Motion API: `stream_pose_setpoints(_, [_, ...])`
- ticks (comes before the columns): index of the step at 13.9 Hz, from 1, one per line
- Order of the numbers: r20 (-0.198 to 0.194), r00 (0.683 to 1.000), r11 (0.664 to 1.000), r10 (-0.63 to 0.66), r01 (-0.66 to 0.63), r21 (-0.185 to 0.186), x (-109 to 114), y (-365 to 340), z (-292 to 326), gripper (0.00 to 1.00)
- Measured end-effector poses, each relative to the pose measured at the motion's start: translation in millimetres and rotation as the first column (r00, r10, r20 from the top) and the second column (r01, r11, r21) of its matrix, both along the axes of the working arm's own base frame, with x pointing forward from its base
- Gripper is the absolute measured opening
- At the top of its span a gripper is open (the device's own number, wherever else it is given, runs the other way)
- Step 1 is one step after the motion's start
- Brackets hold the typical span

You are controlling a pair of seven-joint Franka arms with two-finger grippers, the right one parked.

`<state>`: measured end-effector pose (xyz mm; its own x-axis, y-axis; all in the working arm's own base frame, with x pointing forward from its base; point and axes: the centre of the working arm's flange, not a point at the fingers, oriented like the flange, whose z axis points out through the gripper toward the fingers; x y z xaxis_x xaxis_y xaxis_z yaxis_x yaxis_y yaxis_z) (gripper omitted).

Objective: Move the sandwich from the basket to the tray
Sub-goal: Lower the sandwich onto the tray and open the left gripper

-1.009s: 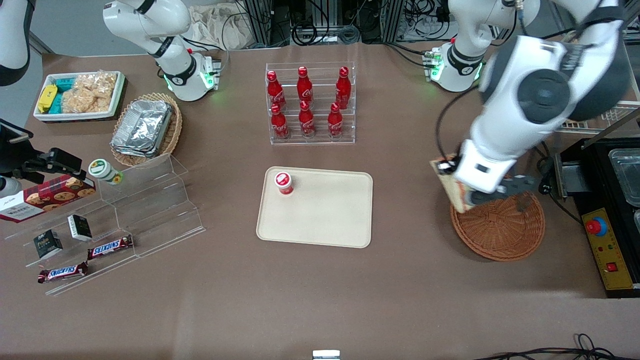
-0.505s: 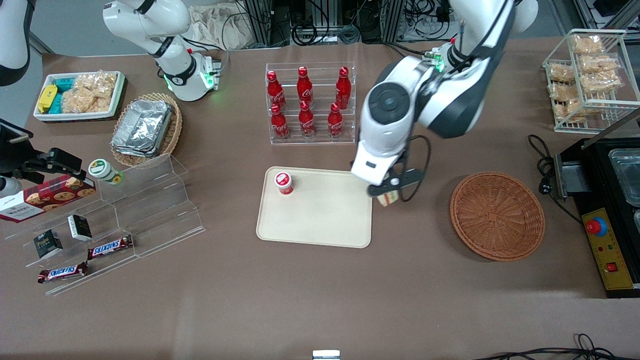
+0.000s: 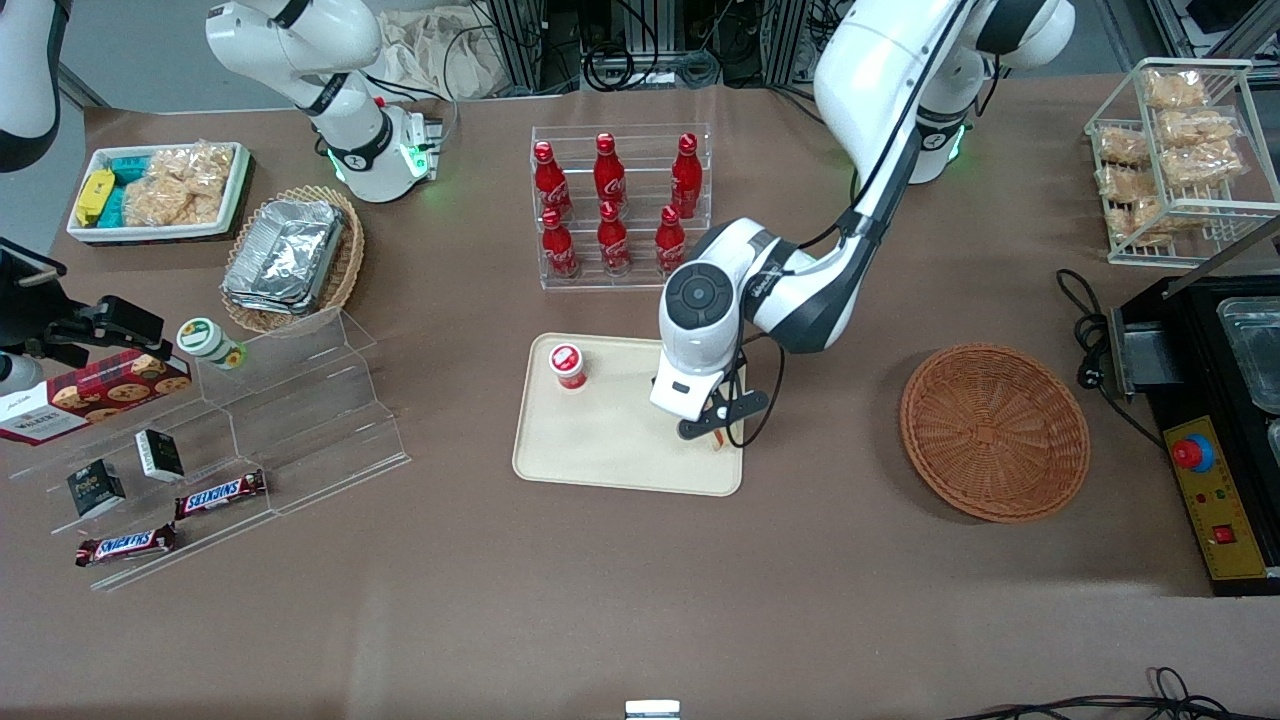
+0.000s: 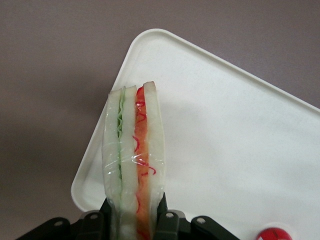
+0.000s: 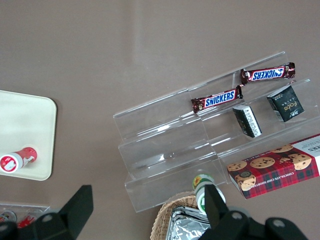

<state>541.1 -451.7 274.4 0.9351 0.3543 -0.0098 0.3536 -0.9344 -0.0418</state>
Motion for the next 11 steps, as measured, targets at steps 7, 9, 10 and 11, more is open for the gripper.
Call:
stream_pose_setpoints(7, [-0.006,1.000,1.000,0.000,0.000,0.006,1,0,-35,0.44])
stream_pose_setpoints(9, [-0.003,1.000,1.000,0.001,-0.001,0.004,2,0,-37,0.51])
stream_pose_setpoints(10, [-0.003,1.000,1.000,0.001,-0.001,0.004,2,0,-37,0.59])
stream_pose_setpoints(11, [-0.001,1.000,1.000,0.001,-0.001,0.003,2,-1,-37,0.70])
